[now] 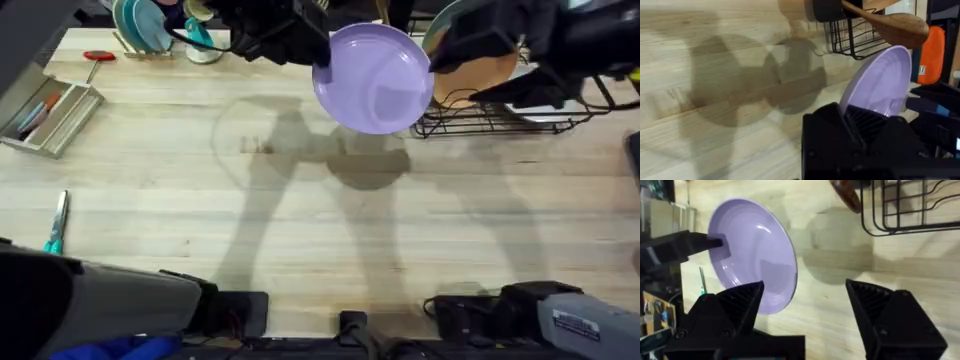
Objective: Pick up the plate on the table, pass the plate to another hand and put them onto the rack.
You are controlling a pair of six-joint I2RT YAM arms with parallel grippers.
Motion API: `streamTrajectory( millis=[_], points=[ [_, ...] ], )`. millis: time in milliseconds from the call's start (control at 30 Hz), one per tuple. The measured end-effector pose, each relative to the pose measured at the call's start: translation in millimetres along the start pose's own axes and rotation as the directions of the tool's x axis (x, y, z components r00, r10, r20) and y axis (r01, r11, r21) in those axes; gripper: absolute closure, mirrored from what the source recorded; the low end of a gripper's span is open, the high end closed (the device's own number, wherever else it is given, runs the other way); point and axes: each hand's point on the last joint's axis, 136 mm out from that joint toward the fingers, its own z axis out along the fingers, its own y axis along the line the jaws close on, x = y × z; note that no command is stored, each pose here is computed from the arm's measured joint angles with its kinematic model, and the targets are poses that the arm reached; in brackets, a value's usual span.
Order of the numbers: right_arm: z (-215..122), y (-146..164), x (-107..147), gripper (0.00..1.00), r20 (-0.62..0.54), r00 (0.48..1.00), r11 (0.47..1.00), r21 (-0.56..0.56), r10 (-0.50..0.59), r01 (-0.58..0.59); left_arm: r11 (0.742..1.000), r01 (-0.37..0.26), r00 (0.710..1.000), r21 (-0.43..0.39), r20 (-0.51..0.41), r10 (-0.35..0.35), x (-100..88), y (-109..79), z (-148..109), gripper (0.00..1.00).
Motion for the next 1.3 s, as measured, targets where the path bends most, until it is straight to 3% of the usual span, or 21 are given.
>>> streamTrajectory(
  millis=[333, 433, 633, 900, 1033, 1300],
  points=[
    [39.7, -1.1, 3.0, 0.012, -0.102, 0.995, 1.000, 0.010, -0.002, 0.003, 1.000, 0.000, 1.000, 0.000, 0.000, 0.000, 0.0, 0.0, 0.0, 0.959],
    [45.3, 1.2, 4.0, 0.059, -0.113, 0.993, 1.000, 0.006, -0.012, 0.012, 1.000, 0.000, 1.000, 0.000, 0.000, 0.000, 0.1, 0.0, 0.0, 0.959],
    [47.4, 2.3, 4.1, 0.281, -0.117, 0.993, 1.000, 0.004, -0.015, 0.016, 1.000, 0.000, 1.000, 0.000, 0.000, 0.000, 0.0, 0.0, 0.0, 0.959],
    [47.5, 2.3, 4.1, 0.660, -0.117, 0.993, 1.000, 0.004, -0.015, 0.016, 1.000, 0.000, 1.000, 0.000, 0.000, 0.000, 0.0, 0.0, 0.0, 0.959],
    [47.6, 4.4, 4.2, 0.952, -0.118, 0.993, 1.000, -0.006, -0.013, 0.012, 1.000, -0.002, 1.000, 0.003, -0.002, 0.002, 0.4, -0.7, 0.1, 0.959],
    [47.6, 5.5, 4.6, 0.971, -0.120, 0.993, 1.000, -0.012, -0.014, 0.013, 1.000, -0.004, 1.000, 0.003, -0.002, 0.004, 0.5, -0.8, 0.2, 0.958]
  ],
)
